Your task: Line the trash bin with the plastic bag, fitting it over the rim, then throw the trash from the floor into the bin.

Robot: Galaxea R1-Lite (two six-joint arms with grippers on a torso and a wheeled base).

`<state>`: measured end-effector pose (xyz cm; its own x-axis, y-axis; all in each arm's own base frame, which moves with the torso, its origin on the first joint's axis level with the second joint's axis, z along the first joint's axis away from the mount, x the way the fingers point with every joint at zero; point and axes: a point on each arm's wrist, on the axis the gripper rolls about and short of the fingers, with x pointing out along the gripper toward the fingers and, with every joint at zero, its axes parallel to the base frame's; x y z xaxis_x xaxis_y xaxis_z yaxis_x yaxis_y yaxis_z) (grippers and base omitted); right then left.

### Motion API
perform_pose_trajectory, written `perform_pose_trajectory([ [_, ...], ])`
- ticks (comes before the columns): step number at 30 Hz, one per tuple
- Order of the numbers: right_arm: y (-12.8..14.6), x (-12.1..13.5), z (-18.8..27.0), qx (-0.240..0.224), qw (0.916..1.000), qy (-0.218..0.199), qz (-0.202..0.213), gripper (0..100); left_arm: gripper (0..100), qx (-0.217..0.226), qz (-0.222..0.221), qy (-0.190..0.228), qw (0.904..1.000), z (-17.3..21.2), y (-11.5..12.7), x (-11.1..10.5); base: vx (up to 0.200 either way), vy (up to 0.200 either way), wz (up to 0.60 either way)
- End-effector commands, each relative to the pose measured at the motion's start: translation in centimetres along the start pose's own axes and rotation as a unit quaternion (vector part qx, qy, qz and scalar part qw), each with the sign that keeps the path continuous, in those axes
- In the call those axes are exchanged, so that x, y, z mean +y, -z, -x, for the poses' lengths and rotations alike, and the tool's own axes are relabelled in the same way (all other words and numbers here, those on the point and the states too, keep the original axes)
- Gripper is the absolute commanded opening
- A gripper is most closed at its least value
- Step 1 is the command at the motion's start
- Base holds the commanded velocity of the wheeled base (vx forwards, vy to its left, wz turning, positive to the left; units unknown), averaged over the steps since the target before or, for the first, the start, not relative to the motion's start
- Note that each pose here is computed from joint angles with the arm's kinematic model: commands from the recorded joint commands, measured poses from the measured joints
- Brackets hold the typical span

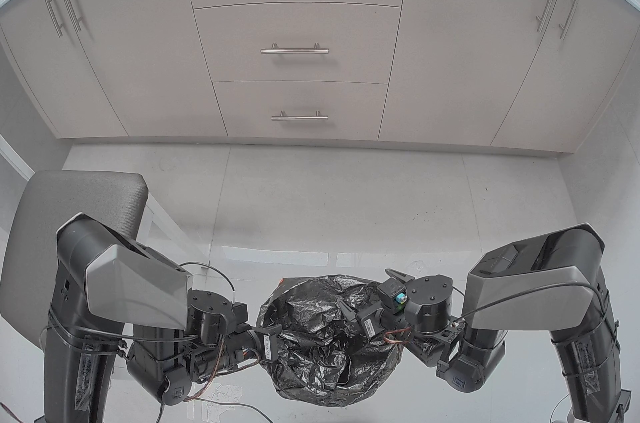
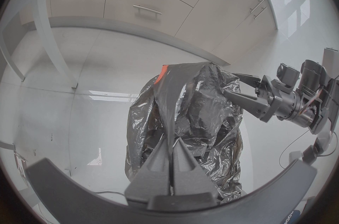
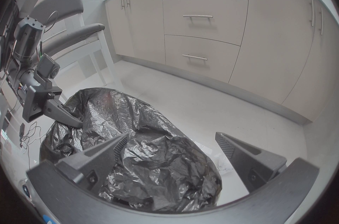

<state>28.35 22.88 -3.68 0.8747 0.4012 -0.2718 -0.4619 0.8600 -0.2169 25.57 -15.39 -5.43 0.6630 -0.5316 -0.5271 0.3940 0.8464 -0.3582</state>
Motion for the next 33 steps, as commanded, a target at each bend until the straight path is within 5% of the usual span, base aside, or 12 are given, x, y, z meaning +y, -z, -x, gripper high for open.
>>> perform_pose_trajectory([
  [1,0.6,-1.2,-1.4,-0.007,0.9997,0.021,-0.008,100,0,-0.005,-0.003,0.002,1.0000,-0.3,-0.2,0.1,0.000,0.000,0.00],
  [33,1.7,-2.3,-2.8,-0.006,0.9990,0.040,-0.016,100,0,-0.019,0.004,-0.005,0.9998,-1.0,-0.7,0.3,0.000,0.000,0.00],
])
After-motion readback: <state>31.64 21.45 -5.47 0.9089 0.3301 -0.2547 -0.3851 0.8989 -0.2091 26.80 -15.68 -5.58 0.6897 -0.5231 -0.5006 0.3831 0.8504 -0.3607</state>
